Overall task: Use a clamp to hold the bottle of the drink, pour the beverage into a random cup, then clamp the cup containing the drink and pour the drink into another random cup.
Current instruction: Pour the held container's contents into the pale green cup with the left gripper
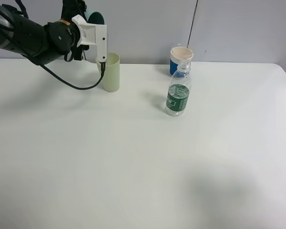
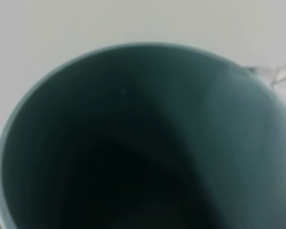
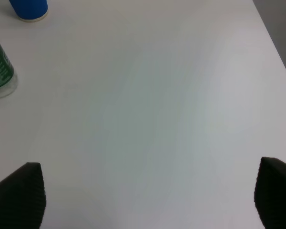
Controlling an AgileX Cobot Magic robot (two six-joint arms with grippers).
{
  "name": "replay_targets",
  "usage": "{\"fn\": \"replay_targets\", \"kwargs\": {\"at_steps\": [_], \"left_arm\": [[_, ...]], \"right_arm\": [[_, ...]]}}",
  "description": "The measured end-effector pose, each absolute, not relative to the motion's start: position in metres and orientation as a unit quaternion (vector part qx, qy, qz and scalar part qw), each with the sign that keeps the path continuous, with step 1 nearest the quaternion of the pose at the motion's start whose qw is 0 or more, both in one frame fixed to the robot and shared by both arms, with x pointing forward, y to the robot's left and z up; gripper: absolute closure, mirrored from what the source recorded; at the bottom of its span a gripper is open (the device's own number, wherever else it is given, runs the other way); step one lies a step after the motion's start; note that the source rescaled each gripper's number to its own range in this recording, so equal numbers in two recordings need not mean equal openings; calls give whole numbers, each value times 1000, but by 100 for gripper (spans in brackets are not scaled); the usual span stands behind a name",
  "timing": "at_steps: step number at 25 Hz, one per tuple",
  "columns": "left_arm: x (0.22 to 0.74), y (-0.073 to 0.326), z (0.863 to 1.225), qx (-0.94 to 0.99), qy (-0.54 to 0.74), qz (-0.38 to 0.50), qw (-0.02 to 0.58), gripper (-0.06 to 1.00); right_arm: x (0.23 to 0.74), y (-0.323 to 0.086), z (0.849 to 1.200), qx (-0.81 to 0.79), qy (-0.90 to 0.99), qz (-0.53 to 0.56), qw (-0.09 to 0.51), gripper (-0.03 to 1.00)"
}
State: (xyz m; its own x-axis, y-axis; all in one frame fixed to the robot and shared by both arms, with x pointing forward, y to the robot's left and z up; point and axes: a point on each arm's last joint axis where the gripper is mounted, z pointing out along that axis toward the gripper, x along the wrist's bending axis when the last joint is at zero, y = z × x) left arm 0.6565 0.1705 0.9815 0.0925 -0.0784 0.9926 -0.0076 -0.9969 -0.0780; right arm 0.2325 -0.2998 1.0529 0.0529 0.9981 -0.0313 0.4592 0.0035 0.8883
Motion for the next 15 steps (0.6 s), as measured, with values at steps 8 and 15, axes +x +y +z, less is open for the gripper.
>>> {"fn": "replay_targets", "kwargs": {"at_steps": [8, 15], "left_arm": [[657, 167, 984, -726, 64, -684, 31, 93], [657, 165, 989, -705, 80, -704, 40, 93]], "right_arm": [[233, -300, 1053, 614, 593, 348, 387, 27], [233, -300, 1053, 614, 593, 348, 387, 27]]}}
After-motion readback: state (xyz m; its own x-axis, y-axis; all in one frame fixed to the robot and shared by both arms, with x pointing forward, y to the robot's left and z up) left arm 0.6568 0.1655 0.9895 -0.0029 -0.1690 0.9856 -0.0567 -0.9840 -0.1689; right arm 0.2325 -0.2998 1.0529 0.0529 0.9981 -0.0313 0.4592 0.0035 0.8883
